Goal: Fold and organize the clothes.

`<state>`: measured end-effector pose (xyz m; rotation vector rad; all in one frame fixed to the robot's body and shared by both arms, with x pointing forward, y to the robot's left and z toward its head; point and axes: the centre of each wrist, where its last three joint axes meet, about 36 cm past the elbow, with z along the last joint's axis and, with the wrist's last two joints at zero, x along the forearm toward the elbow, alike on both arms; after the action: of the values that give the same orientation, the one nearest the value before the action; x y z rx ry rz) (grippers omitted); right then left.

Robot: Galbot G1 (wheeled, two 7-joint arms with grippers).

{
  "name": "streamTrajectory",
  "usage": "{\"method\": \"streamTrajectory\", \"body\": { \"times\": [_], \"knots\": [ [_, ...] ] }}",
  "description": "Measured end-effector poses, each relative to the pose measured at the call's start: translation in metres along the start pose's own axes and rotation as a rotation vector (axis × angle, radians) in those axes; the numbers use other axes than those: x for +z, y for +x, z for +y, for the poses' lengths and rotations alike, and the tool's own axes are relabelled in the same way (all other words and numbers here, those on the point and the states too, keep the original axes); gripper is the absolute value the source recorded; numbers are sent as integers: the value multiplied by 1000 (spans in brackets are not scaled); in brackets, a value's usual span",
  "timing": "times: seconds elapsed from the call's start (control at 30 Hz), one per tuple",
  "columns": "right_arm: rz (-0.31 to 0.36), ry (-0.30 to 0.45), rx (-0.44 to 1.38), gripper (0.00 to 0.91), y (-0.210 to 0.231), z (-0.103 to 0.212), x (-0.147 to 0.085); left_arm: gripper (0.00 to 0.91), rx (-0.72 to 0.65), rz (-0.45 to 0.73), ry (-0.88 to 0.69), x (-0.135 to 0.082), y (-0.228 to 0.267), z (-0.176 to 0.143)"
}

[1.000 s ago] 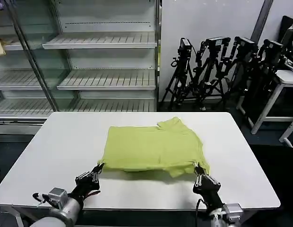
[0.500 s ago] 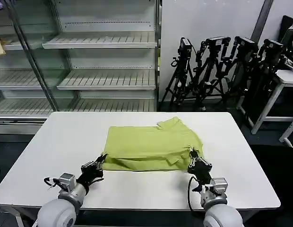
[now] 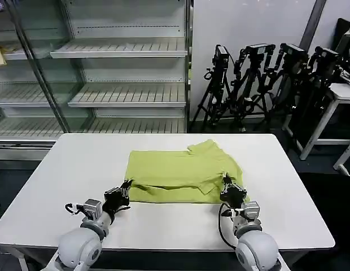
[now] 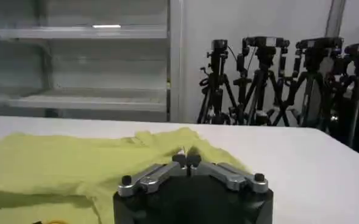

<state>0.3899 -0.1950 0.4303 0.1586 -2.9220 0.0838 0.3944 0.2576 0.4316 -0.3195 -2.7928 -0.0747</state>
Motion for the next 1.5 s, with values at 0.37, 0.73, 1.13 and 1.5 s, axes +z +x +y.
{"method": "streamTrajectory", "body": {
  "times": [0.37, 0.73, 1.13, 1.5],
  "knots": [
    [-25, 11, 3, 907, 12, -2, 1, 907, -21, 4, 6, 0, 7, 0],
    [52, -6, 66, 907, 29, -15, 13, 907, -10, 34, 45, 8, 26, 0],
    [189, -26, 124, 0, 36, -19, 22, 71, -4, 74, 87, 17, 20, -2],
    [220, -49, 129, 0, 39, -20, 20, 50, 1, 94, 101, 22, 12, -4]
  ]
}}
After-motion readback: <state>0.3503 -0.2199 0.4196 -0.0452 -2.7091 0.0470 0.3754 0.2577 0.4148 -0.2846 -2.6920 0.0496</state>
